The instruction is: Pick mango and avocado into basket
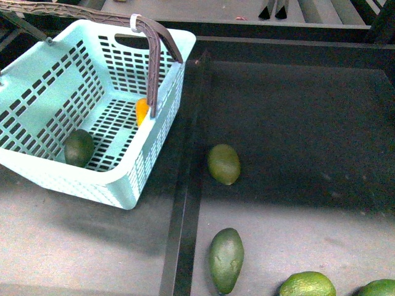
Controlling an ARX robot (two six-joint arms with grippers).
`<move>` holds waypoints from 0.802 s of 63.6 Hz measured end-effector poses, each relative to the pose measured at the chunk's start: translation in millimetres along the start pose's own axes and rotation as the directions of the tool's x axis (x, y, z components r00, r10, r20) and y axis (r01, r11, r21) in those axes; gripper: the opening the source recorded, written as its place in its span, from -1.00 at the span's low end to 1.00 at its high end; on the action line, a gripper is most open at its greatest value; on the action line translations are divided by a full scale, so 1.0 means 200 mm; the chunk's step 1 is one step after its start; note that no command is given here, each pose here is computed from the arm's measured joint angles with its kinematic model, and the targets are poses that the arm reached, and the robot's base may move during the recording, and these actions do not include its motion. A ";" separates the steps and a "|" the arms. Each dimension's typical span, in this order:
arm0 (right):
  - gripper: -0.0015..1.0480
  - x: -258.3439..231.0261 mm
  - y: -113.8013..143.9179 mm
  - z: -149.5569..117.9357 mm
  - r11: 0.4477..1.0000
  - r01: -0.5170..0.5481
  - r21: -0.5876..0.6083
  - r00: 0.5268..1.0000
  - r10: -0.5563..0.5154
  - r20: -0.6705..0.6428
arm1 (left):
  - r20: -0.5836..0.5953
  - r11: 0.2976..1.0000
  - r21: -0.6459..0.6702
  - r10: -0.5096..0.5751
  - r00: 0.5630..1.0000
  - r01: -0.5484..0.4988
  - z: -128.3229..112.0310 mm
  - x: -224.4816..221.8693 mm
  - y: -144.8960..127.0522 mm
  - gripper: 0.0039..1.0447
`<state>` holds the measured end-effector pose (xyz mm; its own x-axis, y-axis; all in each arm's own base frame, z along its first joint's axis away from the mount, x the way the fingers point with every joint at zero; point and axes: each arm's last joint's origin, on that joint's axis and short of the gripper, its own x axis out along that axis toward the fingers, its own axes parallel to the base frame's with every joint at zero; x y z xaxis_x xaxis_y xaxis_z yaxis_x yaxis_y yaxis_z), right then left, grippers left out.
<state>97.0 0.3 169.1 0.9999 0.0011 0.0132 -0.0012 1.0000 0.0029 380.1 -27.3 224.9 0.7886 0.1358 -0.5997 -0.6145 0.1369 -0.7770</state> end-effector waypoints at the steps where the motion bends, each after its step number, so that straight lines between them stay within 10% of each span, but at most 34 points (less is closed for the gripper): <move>1: 0.83 0.00 0.00 0.00 1.000 0.000 0.000 1.000 0.000 0.000 | 0.004 1.000 0.000 0.009 1.000 -0.009 0.01 -0.03 0.00 0.85; 9: 0.83 0.00 0.00 0.00 1.000 0.000 0.000 1.000 0.000 0.000 | 0.002 0.998 0.038 -0.041 0.999 0.040 0.05 -0.10 -0.02 0.82; 12: 0.83 0.00 0.00 0.00 1.000 -0.001 0.000 1.000 0.001 0.000 | -0.061 0.946 0.210 -0.240 0.969 0.248 0.04 -0.08 0.03 0.62; 17: 0.83 0.00 0.00 0.00 1.000 0.000 0.000 1.000 0.000 0.000 | -0.065 0.704 0.584 -0.457 0.887 0.405 0.04 -0.11 0.19 0.31; 27: 0.83 0.00 0.00 0.00 1.000 0.000 0.000 1.000 0.000 0.000 | -0.036 0.219 0.950 -0.632 0.774 0.222 0.10 -0.34 0.39 -0.44; 35: 0.83 0.00 0.00 0.00 1.000 0.000 0.000 1.000 0.000 0.000 | -0.025 0.169 0.973 -0.604 0.797 0.159 0.12 -0.40 0.55 -0.96; 51: 0.83 0.00 0.00 0.00 1.000 0.000 0.000 1.000 0.000 0.001 | -0.026 0.150 0.978 -0.609 0.793 0.147 0.11 -0.55 0.74 -0.96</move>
<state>96.9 0.3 169.2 0.9999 0.0011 0.0139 -0.0012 1.0000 0.0029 201.6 -0.2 180.3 1.0000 -0.0011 -0.0071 0.0010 0.9998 -0.0177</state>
